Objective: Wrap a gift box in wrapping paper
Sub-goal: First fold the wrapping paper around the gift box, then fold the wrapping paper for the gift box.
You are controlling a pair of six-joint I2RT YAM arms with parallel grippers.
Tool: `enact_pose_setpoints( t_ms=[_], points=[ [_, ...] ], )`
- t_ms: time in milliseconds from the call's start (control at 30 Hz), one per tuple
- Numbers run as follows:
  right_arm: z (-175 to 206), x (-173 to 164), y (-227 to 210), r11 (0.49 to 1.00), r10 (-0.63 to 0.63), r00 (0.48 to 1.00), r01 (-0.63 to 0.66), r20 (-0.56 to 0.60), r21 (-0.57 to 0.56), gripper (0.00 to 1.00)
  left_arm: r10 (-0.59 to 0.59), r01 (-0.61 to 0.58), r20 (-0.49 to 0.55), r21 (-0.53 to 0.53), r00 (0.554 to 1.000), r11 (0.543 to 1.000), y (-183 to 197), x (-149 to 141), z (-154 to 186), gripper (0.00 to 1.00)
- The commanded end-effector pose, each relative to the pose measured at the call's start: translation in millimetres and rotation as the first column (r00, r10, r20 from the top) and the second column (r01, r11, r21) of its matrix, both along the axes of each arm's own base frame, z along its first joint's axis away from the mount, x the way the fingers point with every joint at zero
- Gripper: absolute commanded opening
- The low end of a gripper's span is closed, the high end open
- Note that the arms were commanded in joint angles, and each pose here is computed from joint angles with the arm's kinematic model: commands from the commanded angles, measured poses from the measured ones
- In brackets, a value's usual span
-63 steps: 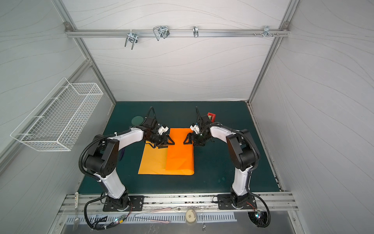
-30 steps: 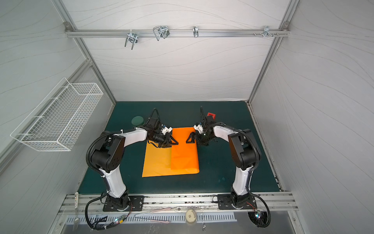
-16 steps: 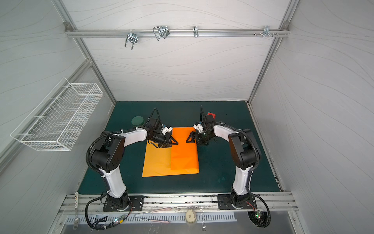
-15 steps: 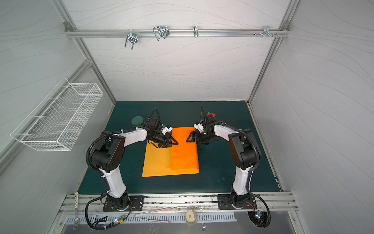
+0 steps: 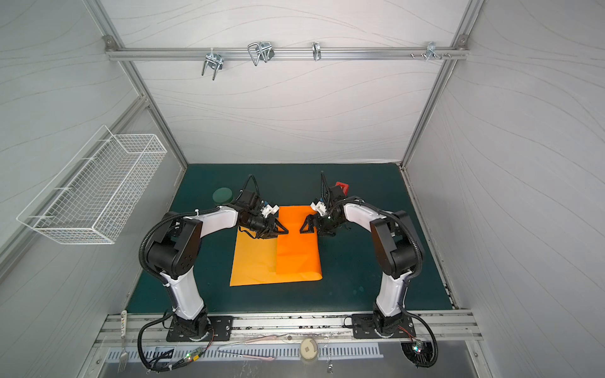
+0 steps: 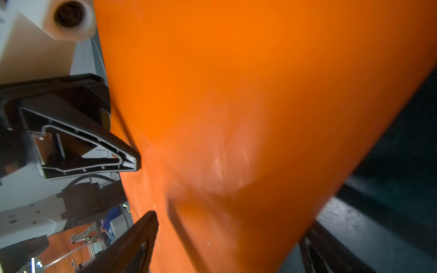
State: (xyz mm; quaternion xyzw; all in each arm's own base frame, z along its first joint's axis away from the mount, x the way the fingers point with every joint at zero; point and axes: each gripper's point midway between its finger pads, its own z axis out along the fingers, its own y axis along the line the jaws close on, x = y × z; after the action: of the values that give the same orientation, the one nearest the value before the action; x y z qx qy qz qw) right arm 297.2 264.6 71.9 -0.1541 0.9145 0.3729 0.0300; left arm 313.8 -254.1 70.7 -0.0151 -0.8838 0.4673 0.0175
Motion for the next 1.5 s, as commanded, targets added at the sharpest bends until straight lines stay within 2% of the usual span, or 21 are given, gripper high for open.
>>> enact_pose_setpoints(
  t_ms=[0,367,533,600,767,967,1100,1300,1400,1467],
  points=[
    [-5,-8,5,1.000,0.007,1.000,-0.007,-0.015,-0.011,0.89,0.021,-0.018,-0.013,0.154,1.000,0.988,14,-3,-34,0.05],
    [-25,-8,-4,0.997,-0.013,1.000,0.012,-0.025,-0.070,0.81,0.024,-0.024,-0.001,0.158,1.000,0.987,17,-1,-31,0.06],
    [-36,-8,-9,0.995,-0.019,0.999,0.016,-0.031,-0.095,0.80,0.029,-0.031,0.021,0.155,0.999,0.987,19,3,-23,0.19],
    [-38,-8,-10,0.995,-0.020,0.999,0.017,-0.030,-0.102,0.79,0.022,-0.027,0.037,0.153,0.999,0.988,19,6,-17,0.30],
    [-42,-8,-13,0.993,-0.021,0.999,0.017,-0.028,-0.116,0.79,-0.008,-0.006,0.088,0.156,0.996,0.988,25,12,2,0.46],
    [-44,-9,-15,0.992,-0.021,0.999,0.018,-0.025,-0.123,0.79,-0.032,-0.005,0.168,0.213,0.985,0.977,64,15,25,0.57],
    [-42,-7,-15,0.992,-0.024,1.000,0.021,-0.017,-0.124,0.79,0.011,-0.074,0.214,0.291,0.977,0.954,115,12,31,0.59],
    [-42,-8,-16,0.991,-0.024,1.000,0.022,-0.014,-0.130,0.79,0.027,-0.113,0.180,0.486,0.983,0.867,199,-13,12,0.58],
    [-40,-7,-16,0.992,-0.022,1.000,0.021,-0.006,-0.128,0.79,0.011,-0.083,0.131,0.556,0.991,0.827,216,-28,-3,0.57],
    [-38,-7,-15,0.992,-0.022,1.000,0.022,-0.001,-0.126,0.79,0.013,-0.076,0.115,0.564,0.993,0.823,217,-32,-8,0.56]
  ],
)
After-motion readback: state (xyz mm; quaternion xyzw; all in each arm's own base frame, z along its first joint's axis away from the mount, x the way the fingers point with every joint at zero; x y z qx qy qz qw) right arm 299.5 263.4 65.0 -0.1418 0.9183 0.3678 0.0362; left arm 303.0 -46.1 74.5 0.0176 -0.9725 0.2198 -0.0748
